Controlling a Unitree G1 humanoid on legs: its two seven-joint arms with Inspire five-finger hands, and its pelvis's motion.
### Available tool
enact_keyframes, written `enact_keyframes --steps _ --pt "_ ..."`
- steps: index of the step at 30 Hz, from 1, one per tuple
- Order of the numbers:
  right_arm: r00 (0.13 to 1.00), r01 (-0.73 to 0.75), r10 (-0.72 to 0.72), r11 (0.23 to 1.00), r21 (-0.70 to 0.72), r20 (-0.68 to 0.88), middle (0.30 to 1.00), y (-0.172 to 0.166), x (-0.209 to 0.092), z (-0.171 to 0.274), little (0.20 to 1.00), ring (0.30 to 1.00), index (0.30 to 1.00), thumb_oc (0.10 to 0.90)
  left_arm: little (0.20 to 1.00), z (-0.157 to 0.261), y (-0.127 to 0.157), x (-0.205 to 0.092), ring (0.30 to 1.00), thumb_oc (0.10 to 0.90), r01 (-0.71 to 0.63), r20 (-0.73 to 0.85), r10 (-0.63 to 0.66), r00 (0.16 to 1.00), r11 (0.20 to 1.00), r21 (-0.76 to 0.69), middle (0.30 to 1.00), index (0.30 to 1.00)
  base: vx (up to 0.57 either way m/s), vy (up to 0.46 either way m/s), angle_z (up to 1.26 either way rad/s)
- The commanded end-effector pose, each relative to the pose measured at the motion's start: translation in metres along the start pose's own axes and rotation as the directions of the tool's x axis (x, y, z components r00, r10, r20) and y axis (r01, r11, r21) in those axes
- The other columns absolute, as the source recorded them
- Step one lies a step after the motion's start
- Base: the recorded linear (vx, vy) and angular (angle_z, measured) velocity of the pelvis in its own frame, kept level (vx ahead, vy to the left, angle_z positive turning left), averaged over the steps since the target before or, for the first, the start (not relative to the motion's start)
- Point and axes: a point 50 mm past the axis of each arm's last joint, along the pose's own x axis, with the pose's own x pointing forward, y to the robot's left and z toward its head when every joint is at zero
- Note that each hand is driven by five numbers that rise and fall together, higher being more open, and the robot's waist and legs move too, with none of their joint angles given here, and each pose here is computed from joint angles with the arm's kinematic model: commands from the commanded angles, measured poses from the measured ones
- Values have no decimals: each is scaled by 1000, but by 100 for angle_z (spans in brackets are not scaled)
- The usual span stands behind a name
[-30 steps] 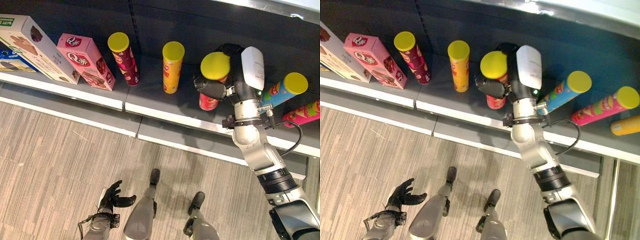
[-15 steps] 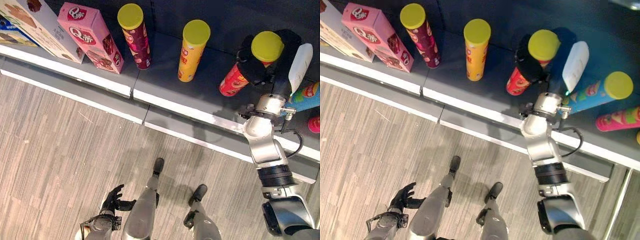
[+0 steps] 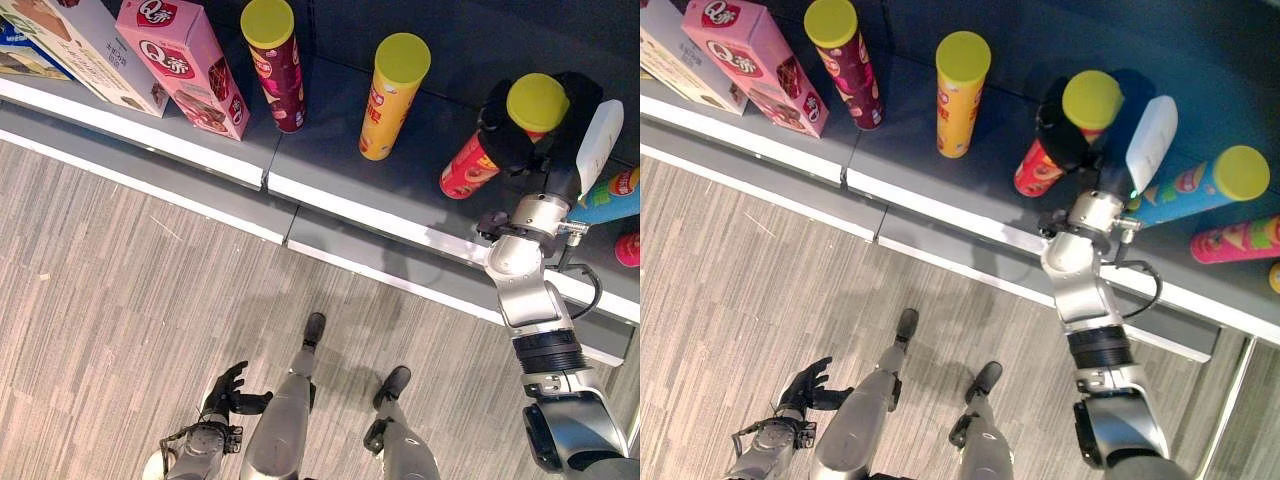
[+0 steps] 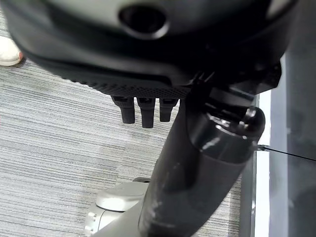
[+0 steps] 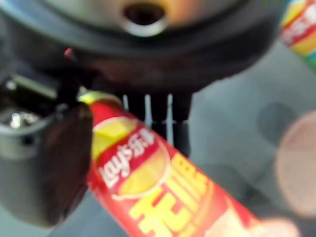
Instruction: Put the goods on the table back onto the shelves and tidy them up.
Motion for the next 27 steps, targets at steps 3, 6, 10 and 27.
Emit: enact_keyframes --steps 3,6,10,27 --pt "961 186 -195 980 62 195 300 -32 31 35 300 300 300 400 900 -13 9 -6 900 800 -28 -19 29 999 999 36 900 900 0 0 0" --pt "963 193 -200 980 54 180 300 -31 32 31 300 300 300 400 900 -12 9 -6 900 800 -30 -14 30 999 999 39 900 900 0 0 0" --pt "965 195 -202 979 59 167 300 -29 33 30 300 300 300 400 900 -10 10 -4 900 800 -34 -10 34 999 999 43 900 900 0 0 0" --pt "958 233 -230 973 4 174 300 -28 38 29 300 300 300 400 900 -5 11 -1 900 800 -45 1 45 999 998 50 900 900 1 0 3"
